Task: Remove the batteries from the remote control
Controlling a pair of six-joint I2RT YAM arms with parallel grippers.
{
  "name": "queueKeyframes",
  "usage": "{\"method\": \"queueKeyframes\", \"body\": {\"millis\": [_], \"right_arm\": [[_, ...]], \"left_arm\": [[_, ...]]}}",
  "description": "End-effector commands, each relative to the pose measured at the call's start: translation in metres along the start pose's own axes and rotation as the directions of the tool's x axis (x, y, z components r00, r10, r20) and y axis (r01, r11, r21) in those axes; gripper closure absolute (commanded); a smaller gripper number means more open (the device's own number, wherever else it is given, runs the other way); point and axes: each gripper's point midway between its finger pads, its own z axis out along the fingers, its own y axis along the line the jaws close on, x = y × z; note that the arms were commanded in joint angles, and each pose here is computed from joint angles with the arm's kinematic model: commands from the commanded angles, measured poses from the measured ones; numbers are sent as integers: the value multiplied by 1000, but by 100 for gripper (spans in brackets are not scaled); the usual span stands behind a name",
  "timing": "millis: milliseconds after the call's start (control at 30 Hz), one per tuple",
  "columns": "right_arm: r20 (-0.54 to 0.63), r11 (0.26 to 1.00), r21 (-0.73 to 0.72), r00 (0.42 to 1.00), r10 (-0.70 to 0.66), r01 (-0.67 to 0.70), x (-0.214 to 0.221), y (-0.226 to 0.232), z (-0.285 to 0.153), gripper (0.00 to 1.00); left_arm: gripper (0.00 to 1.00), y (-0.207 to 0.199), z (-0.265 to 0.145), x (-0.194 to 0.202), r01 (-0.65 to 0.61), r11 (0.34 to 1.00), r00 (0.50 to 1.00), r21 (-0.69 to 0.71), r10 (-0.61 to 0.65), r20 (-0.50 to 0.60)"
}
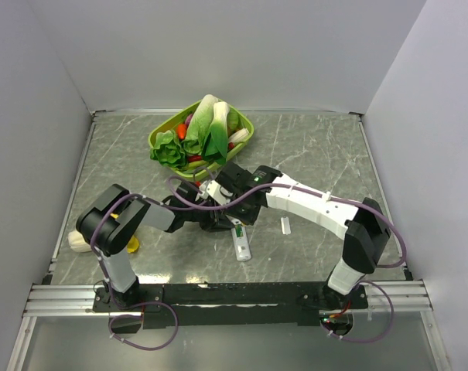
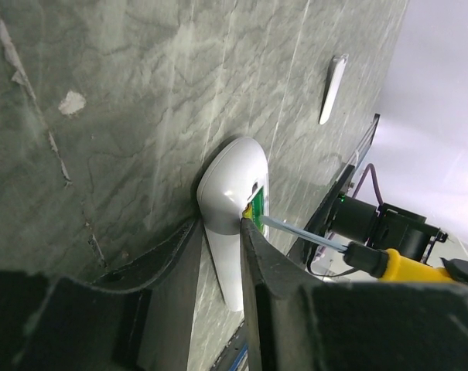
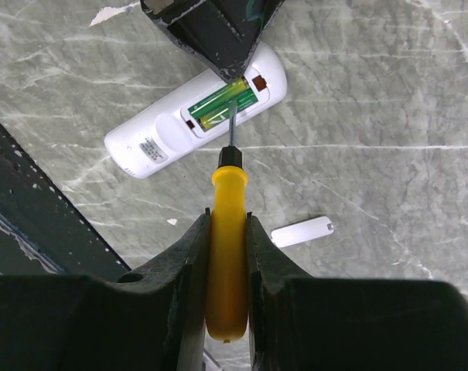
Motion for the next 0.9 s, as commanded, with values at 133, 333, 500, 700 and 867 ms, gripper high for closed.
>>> {"method": "queueKeyframes", "body": {"millis": [133,333,500,700,867], "right_arm": [[-14,1000,10,1000,-9,10,-11,-3,-1,100],[-40,1000,23,999,7,-6,-14,-6,6,100],[-57,1000,27,998,7,-6,-14,-3,14,100],[-36,1000,24,999,1,0,-23,6,20,100],[-34,1000,26,999,12,-11,-26,6,29,100]], "left_arm": [[69,-11,4,-6,-20,999,1000,45,19,4],[69,-13,3,-6,-16,998,1000,57,16,4],[70,-11,2,-4,-9,999,1000,54,9,0],[70,-13,2,-4,-4,998,1000,60,4,0],[71,-13,2,-4,1,998,1000,63,-2,4]]}}
